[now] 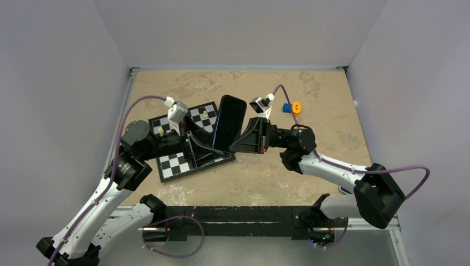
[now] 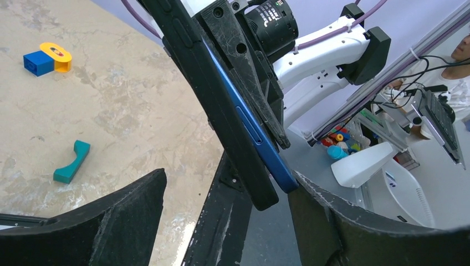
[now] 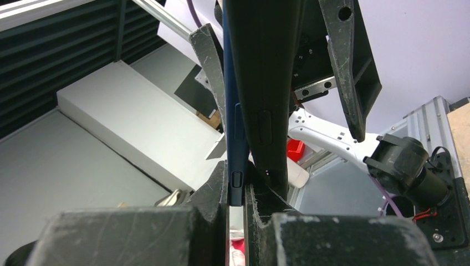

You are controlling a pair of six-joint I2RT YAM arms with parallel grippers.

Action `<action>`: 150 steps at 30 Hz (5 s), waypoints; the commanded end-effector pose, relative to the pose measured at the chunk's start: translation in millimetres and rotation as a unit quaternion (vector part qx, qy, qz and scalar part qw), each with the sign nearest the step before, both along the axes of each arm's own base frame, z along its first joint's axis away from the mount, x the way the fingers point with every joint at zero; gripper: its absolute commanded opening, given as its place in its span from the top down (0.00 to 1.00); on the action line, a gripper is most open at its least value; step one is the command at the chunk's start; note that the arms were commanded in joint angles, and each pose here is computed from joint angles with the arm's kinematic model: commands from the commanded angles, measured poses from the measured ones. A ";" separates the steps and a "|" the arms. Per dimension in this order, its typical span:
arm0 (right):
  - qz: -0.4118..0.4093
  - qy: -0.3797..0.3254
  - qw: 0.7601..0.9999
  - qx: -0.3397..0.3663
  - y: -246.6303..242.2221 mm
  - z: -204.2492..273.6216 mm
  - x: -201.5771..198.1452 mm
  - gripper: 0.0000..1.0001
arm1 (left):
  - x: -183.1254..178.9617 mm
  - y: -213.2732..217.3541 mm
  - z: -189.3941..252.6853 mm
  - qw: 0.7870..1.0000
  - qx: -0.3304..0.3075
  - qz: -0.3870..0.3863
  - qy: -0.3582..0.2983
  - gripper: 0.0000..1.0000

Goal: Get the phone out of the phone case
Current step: Remove the phone case from the phone, then place the phone at the corner of the board, then place the phone case at the center of the board.

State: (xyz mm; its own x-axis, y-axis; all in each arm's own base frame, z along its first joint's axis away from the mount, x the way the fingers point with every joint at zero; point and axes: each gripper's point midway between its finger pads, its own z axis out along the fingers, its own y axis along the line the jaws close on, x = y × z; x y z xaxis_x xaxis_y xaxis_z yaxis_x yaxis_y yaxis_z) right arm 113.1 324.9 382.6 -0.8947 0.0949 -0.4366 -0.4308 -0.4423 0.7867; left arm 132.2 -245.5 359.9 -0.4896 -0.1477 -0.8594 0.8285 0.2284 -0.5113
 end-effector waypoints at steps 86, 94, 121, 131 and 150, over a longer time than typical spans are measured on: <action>-0.479 0.031 0.810 -0.337 -114.4 -130.8 161.6 1.00 | 90.9 38.3 -65.7 0.937 0.036 0.301 0.172 1.00; -0.676 0.183 0.653 -0.288 -286.8 -154.3 277.3 1.00 | 56.8 16.1 -101.1 0.952 0.041 0.201 0.228 1.00; -0.694 0.394 0.560 -0.222 -376.3 -282.2 499.1 0.84 | 49.8 -11.9 -132.2 0.946 0.012 0.137 0.293 1.00; -0.696 0.329 0.568 -0.290 -370.0 -259.6 462.2 0.28 | 56.0 -13.9 -140.9 0.937 0.020 0.150 0.315 1.00; -0.577 0.032 0.717 -0.390 -246.9 -209.7 186.8 0.20 | 6.8 -111.2 -235.5 0.907 0.119 0.040 0.402 1.00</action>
